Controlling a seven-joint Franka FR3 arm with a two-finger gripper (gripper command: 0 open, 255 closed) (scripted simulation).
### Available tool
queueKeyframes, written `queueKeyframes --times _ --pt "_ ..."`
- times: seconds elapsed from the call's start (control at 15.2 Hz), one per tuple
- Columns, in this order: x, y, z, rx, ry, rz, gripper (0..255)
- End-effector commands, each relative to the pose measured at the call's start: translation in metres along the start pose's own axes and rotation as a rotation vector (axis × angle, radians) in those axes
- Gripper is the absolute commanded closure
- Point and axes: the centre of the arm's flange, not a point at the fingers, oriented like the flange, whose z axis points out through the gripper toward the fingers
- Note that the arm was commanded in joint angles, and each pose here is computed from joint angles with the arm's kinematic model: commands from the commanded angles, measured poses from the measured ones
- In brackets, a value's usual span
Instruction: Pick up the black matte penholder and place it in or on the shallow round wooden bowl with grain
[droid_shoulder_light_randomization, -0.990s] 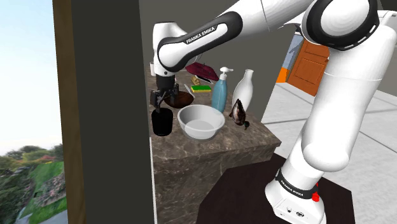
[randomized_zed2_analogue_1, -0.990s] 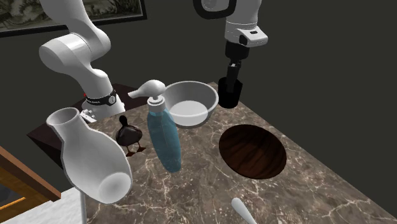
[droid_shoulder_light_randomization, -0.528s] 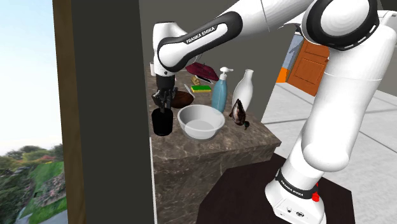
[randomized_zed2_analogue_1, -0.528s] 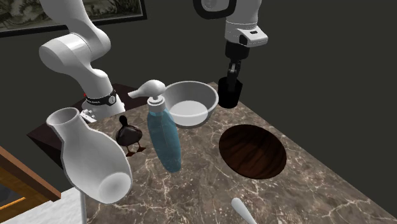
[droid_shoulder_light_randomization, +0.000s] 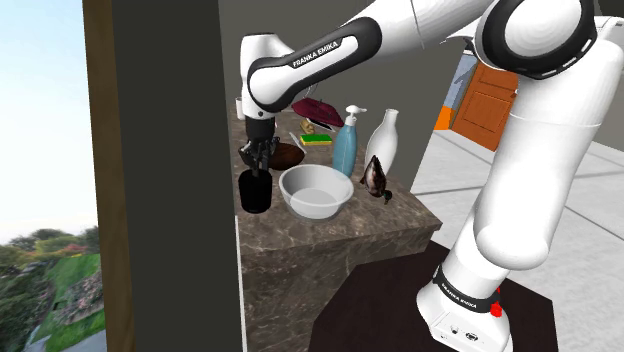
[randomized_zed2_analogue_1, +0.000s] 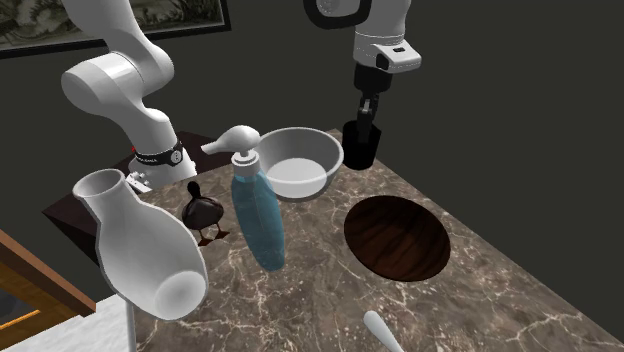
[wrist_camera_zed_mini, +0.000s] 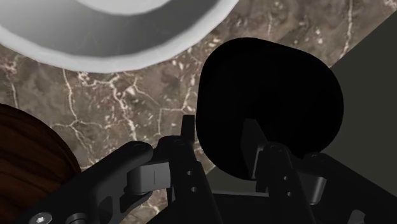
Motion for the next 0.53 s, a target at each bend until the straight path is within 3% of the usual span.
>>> queueKeyframes --times 0.0,0.46 --pt "0.0 0.0 -0.008 0.0 0.0 -0.001 255" --pt "0.0 0.0 -0.045 0.0 0.0 -0.001 255"
